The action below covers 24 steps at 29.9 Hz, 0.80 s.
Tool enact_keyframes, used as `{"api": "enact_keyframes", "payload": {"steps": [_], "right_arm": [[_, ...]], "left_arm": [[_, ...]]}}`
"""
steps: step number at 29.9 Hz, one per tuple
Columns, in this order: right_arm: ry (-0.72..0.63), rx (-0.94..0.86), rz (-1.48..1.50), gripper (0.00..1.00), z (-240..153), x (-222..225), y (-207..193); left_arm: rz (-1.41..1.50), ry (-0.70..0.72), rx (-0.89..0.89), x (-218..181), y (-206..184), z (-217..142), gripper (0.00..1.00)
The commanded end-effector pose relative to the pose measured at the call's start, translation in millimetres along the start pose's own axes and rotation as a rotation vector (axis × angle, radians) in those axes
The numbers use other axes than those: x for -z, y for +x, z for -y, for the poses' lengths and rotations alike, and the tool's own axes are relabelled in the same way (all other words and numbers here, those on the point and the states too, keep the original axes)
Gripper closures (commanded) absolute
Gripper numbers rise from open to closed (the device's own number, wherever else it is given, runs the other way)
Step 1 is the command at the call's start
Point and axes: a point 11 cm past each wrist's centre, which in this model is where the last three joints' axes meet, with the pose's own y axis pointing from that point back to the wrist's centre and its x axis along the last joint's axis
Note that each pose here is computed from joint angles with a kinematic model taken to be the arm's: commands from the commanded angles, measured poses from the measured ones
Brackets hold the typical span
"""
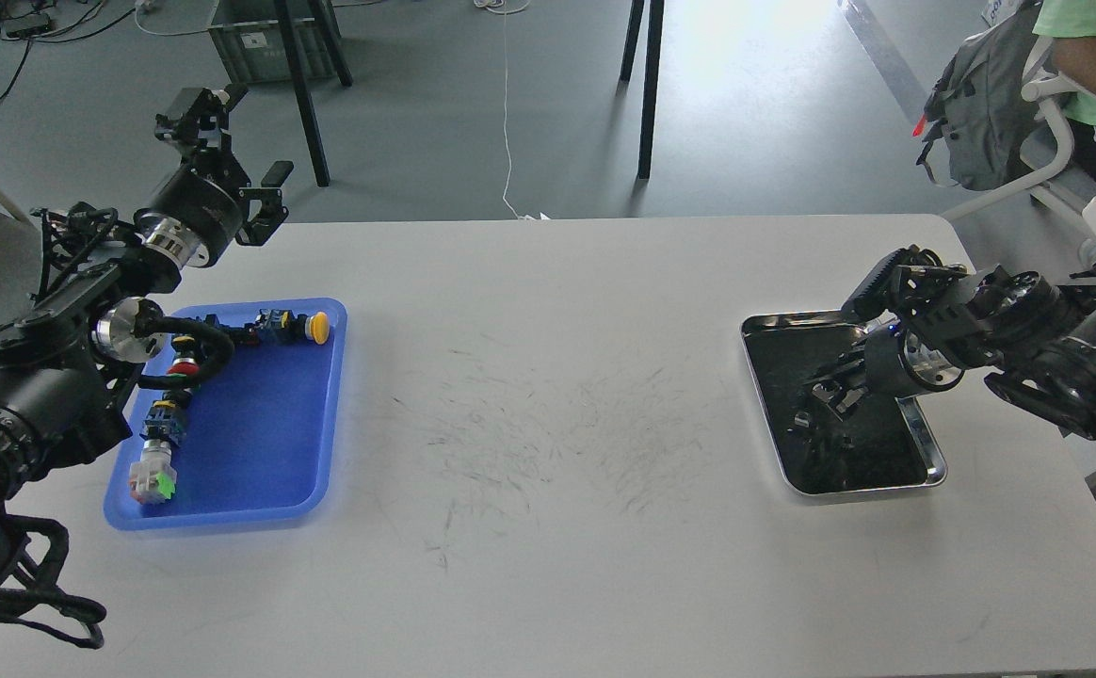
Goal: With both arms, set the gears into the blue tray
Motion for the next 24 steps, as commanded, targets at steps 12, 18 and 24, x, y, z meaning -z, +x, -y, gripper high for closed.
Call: {"api": "enact_keyframes", "payload": {"steps": [12,18,24], "right_arm": [[-0.012,-0.111,-0.051,0.99,-8.7,-0.8,47.6],[0.042,-0.293,-0.062,0.99,-7.7,28.4,122.4],[0.119,-0.426,-0.088,0.99,0.1,71.9,177.5]], "left_arm": [[0.009,-0.005,-0.009,-4.8,5.8,-1.8,0.01],[0.018,-0.009,-0.018,-9.4,11.6,-4.1,0.01],[0.037,-0.019,-0.039,-20.4,25.5,-9.9,0.01]]}}
